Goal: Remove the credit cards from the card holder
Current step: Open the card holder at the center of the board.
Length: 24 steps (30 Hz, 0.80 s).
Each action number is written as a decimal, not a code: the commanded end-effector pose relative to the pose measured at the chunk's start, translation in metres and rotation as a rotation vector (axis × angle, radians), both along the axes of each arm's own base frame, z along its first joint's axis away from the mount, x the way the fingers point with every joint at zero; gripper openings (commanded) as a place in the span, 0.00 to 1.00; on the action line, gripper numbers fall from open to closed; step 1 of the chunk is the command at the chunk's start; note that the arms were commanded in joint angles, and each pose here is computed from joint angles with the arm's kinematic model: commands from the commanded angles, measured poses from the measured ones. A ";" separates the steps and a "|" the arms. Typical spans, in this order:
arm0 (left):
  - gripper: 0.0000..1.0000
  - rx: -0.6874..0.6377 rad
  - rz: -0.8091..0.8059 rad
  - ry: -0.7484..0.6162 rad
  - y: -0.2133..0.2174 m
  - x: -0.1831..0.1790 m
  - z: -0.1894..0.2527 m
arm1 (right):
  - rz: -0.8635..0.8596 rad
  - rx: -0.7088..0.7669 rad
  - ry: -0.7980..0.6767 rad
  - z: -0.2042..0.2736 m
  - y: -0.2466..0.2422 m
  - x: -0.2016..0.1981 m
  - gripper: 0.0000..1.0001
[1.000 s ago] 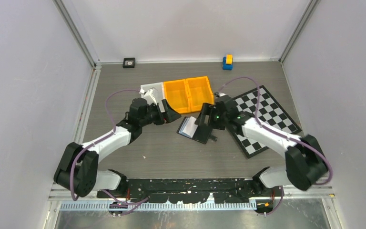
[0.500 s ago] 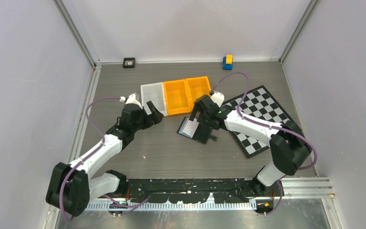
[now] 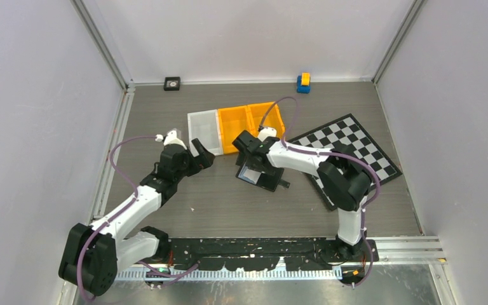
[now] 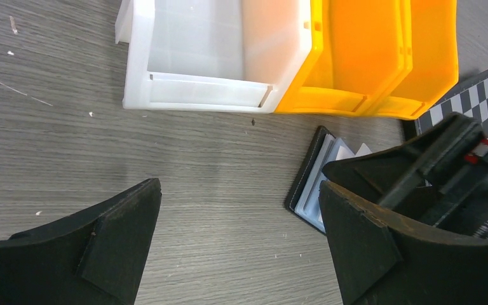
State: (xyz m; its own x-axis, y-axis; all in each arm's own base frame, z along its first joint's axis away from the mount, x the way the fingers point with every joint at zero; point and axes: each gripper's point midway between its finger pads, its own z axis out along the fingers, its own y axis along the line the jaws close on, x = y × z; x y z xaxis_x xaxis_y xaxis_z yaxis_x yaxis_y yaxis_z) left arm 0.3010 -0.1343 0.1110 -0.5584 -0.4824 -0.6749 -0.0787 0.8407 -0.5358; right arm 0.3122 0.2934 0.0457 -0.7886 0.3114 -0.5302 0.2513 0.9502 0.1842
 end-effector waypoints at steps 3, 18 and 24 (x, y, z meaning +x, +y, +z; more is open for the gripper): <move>0.96 -0.038 0.002 -0.063 -0.004 0.010 0.018 | -0.025 -0.053 -0.001 -0.008 0.001 0.006 0.97; 0.93 -0.058 -0.058 -0.048 -0.017 0.012 0.013 | 0.251 -0.092 0.007 -0.006 -0.011 -0.006 0.51; 0.86 -0.114 -0.218 -0.034 -0.046 0.007 0.012 | 0.379 0.323 0.053 -0.012 0.008 -0.011 0.28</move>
State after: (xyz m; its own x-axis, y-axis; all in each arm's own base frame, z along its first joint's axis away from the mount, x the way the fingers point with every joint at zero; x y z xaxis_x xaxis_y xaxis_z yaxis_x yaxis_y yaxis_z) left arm 0.3005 -0.1560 0.1031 -0.6229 -0.4551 -0.6362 -0.0082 0.8171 -0.5765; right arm 0.3000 0.2774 0.0245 -0.8639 0.1130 -0.4909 0.0173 0.9806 0.1953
